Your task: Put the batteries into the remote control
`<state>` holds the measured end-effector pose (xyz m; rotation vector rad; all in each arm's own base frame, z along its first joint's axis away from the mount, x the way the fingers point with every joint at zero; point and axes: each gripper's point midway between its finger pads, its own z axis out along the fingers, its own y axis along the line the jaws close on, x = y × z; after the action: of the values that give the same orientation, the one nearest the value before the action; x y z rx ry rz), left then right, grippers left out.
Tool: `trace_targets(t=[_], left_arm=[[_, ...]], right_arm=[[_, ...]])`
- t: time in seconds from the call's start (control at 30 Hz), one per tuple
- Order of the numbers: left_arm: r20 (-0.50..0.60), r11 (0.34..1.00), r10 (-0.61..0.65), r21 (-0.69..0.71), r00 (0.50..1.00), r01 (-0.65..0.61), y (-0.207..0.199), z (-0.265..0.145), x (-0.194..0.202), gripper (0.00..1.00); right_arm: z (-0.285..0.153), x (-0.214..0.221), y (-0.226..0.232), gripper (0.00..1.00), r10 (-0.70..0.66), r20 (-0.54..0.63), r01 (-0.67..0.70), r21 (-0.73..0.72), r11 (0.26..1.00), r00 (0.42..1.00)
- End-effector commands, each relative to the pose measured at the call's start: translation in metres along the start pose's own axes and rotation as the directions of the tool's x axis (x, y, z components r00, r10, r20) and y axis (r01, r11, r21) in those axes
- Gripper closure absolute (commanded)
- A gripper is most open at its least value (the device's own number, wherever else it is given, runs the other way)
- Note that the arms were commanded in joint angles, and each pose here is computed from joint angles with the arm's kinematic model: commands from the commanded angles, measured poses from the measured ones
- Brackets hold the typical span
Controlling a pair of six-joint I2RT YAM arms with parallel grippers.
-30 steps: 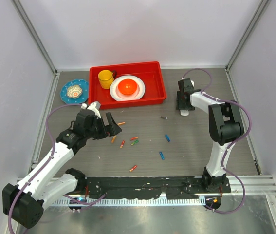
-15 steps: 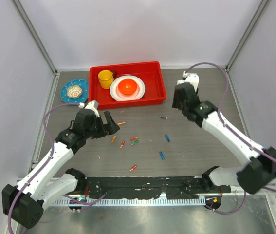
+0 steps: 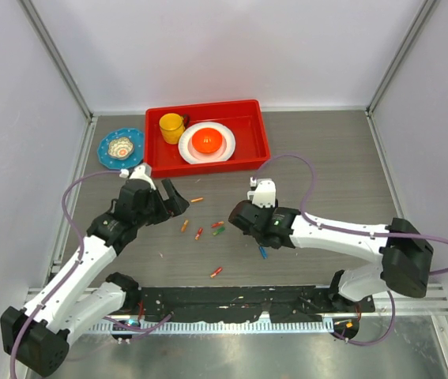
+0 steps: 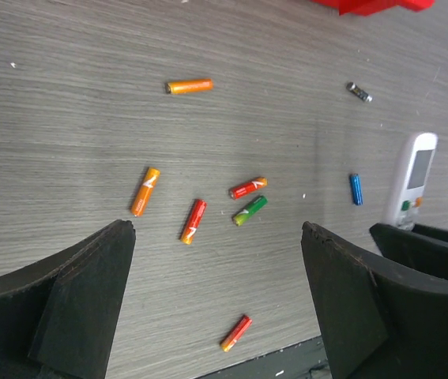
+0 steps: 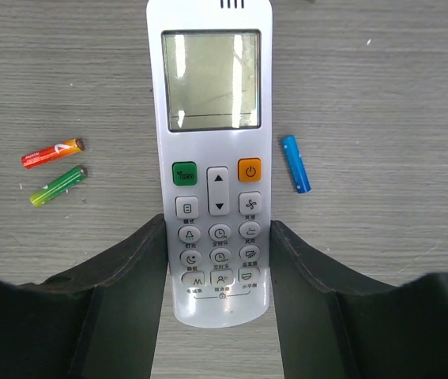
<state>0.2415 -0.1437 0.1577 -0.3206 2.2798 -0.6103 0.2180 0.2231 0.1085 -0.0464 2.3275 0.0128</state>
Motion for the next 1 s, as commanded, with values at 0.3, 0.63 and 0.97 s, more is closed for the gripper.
trace_targets(t=[0.3,0.63,0.97], left_arm=[[0.155,0.99,-0.105,-0.079,0.982,0.118,0.029,-0.005,-0.008,0.11],[0.175,0.989,-0.108,-0.081,0.979,0.124,0.033,-0.009,-0.008,0.11],[0.172,0.99,-0.102,-0.079,0.98,0.117,0.032,-0.009,-0.007,0.11]], right_arm=[[0.043,0.016,0.05,0.99,0.253,-0.001,-0.252,0.067,0.965,0.967],[0.057,0.031,0.069,0.93,0.25,-0.064,-0.245,0.076,0.966,0.966],[0.064,0.05,0.08,0.65,0.183,-0.149,-0.175,0.067,0.982,0.972]])
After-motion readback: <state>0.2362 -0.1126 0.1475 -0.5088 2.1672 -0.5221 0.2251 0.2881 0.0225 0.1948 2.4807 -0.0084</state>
